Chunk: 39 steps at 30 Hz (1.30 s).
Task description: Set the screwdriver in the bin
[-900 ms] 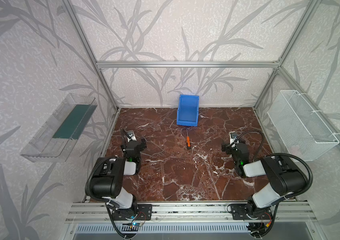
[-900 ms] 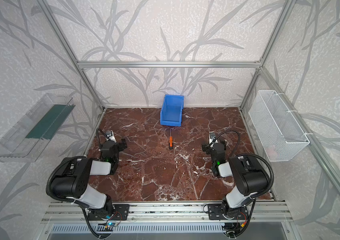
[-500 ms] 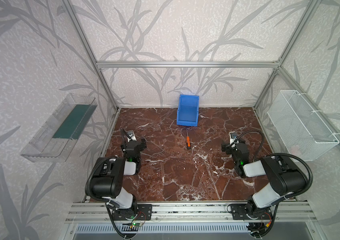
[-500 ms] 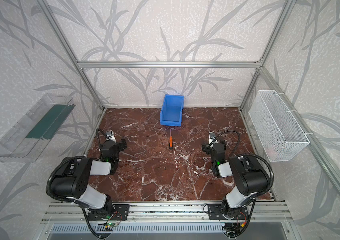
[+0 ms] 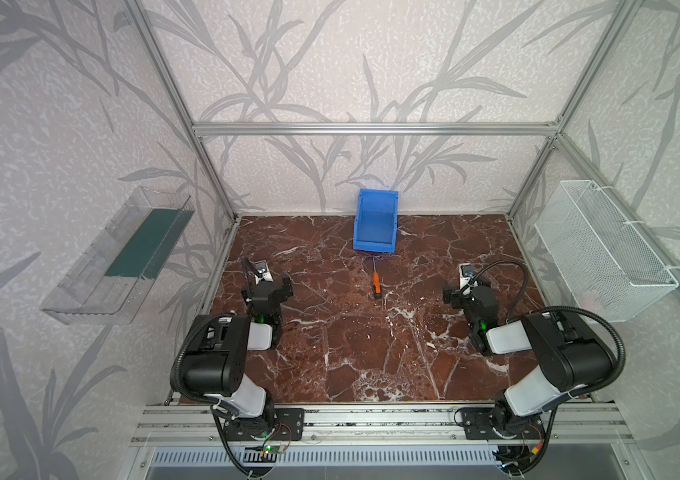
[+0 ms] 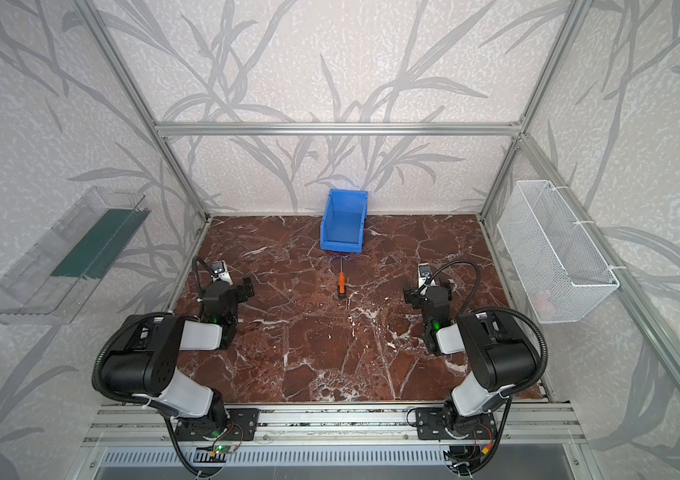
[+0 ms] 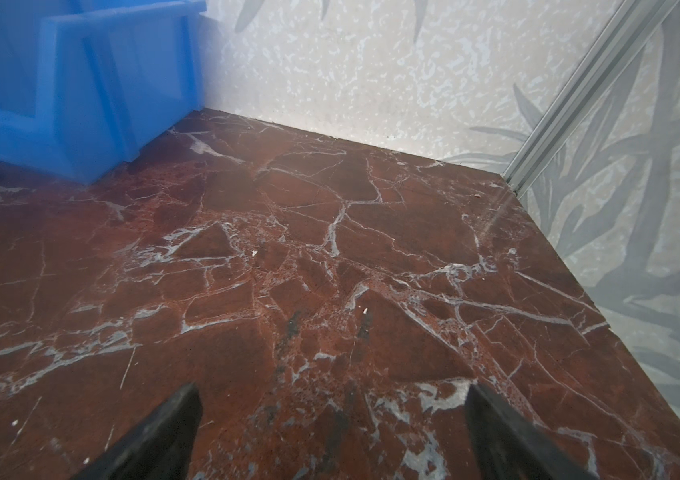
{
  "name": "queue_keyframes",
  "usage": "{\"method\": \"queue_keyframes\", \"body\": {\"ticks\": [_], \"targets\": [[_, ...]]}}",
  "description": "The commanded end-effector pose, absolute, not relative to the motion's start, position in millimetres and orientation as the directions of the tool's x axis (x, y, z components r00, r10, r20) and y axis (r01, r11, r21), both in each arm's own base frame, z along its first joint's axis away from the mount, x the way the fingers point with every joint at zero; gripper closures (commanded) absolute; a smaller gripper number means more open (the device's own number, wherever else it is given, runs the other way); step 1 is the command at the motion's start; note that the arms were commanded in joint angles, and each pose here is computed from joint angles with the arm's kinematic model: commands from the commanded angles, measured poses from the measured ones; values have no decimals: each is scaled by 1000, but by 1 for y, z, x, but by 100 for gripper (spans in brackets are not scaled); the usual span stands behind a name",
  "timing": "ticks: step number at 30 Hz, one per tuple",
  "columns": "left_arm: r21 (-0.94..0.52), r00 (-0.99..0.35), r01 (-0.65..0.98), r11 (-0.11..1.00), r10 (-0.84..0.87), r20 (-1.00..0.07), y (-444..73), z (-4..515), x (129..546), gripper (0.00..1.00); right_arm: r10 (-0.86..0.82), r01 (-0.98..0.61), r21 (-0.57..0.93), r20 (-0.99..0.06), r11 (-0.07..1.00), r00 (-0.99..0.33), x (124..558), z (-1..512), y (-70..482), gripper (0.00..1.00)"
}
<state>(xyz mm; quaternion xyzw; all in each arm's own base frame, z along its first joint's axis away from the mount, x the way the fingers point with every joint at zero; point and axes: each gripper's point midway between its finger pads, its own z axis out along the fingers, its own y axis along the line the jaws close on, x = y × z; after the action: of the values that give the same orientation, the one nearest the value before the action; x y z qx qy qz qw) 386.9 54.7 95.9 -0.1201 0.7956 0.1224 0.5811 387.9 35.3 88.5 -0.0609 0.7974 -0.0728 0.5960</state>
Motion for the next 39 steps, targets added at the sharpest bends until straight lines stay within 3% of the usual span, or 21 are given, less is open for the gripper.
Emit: {"method": "queue_keyframes", "body": {"ticks": [1, 9, 13, 15, 19, 24, 26, 28, 30, 36, 39], "targets": [[47, -278, -338, 940, -52, -959, 56, 100, 389, 1, -172, -5, -177, -951, 984, -257, 390, 97, 36, 1], [60, -261, -384, 921, -46, -964, 62, 107, 385, 1, -142, -16, -143, -948, 990, -286, 395, 95, 32, 1], [158, -284, -336, 929, 60, -957, 38, 150, 376, 1, -140, 26, -154, -949, 988, -283, 390, 128, 26, 1], [108, -225, -342, 933, 30, -974, 22, 176, 369, 1, -128, 9, -138, -938, 990, -322, 386, 152, 28, 1], [-108, -119, -264, 958, -143, -983, -11, 206, 363, 1, 60, 69, 38, -932, 997, -356, 384, 202, 28, 1], [-116, -199, -78, 990, -129, -972, -78, 229, 368, 1, 390, 125, 370, -845, 920, -366, 381, 217, 42, 1], [-113, -253, 20, 993, -104, -962, -109, 232, 369, 1, 365, -52, 413, -852, 909, -376, 388, 221, 72, 1], [-115, -316, 93, 989, -80, -945, -136, 230, 368, 1, 369, -71, 436, -827, 897, -424, 395, 214, 90, 1], [-152, -387, 157, 976, -81, -919, -158, 221, 367, 1, 297, -45, 367, -815, 929, -497, 402, 203, 109, 1], [-358, -531, 233, 904, -190, -825, -186, 208, 349, 1, 56, -181, 231, -748, 956, -662, 403, 163, 205, 5], [-420, -553, 144, 896, -280, -785, -172, 205, 343, 1, -15, -209, 201, -684, 957, -729, 398, 133, 241, 10]]}}
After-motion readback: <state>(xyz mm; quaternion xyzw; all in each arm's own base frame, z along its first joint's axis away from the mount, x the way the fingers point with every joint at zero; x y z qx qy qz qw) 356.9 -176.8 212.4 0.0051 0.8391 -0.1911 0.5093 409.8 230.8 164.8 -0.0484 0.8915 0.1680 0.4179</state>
